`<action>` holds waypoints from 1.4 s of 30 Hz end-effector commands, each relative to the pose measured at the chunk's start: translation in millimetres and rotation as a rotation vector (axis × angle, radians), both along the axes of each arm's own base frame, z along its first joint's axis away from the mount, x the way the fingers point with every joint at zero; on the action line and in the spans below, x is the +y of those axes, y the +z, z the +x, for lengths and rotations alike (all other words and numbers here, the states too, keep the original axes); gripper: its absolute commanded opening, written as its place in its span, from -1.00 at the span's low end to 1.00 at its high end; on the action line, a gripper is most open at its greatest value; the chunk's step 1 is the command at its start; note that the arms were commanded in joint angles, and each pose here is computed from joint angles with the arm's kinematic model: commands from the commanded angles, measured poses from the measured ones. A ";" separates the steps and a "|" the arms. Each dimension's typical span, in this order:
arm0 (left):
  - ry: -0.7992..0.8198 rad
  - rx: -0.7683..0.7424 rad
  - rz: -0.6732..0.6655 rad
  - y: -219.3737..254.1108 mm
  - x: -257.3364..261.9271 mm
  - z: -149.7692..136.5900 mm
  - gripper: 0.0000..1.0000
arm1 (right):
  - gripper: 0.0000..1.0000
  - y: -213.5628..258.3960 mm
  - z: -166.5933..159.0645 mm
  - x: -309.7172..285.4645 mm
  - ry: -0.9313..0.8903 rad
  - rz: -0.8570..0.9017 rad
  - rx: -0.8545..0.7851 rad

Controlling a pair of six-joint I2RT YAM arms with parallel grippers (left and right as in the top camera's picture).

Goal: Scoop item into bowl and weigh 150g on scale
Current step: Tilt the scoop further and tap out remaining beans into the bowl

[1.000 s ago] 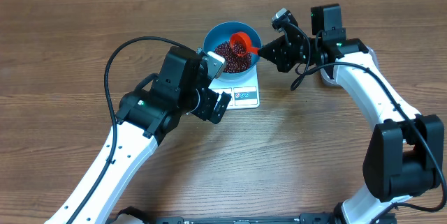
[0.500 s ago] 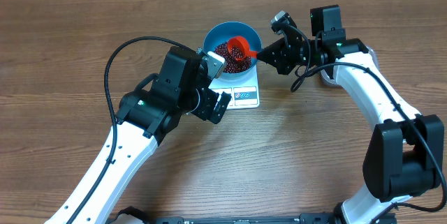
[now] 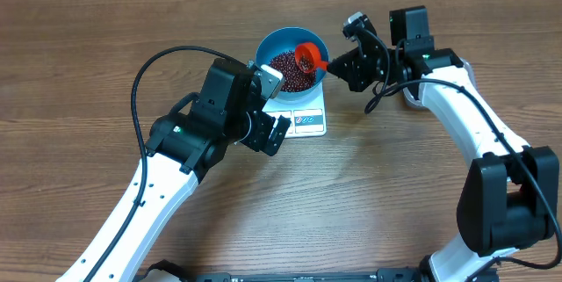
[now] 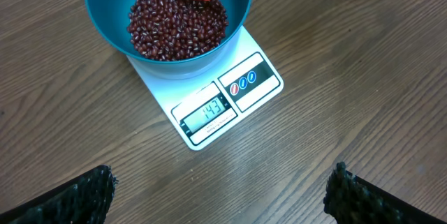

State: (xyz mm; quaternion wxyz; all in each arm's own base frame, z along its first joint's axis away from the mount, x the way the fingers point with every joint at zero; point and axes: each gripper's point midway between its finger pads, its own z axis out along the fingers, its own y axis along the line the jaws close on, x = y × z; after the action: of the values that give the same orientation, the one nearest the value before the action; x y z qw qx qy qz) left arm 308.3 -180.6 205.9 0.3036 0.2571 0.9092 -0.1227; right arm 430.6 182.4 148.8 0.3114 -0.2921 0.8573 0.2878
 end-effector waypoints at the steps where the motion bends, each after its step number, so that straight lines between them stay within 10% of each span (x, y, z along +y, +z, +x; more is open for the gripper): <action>1: -0.017 -0.014 -0.003 4.1 -0.1 -0.2 0.99 | -0.93 38.0 4.7 8.7 -0.017 -0.106 -0.164; 42: -0.017 -0.014 -0.003 4.1 -0.1 -0.2 0.99 | -0.93 46.5 -0.7 17.3 -0.073 -0.210 -0.209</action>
State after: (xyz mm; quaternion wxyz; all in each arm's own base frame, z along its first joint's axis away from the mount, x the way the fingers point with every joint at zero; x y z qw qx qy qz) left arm 308.3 -180.6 205.9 0.3036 0.2570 0.9093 -0.1225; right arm 425.8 202.4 165.1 0.3450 -0.3322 0.8621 0.1654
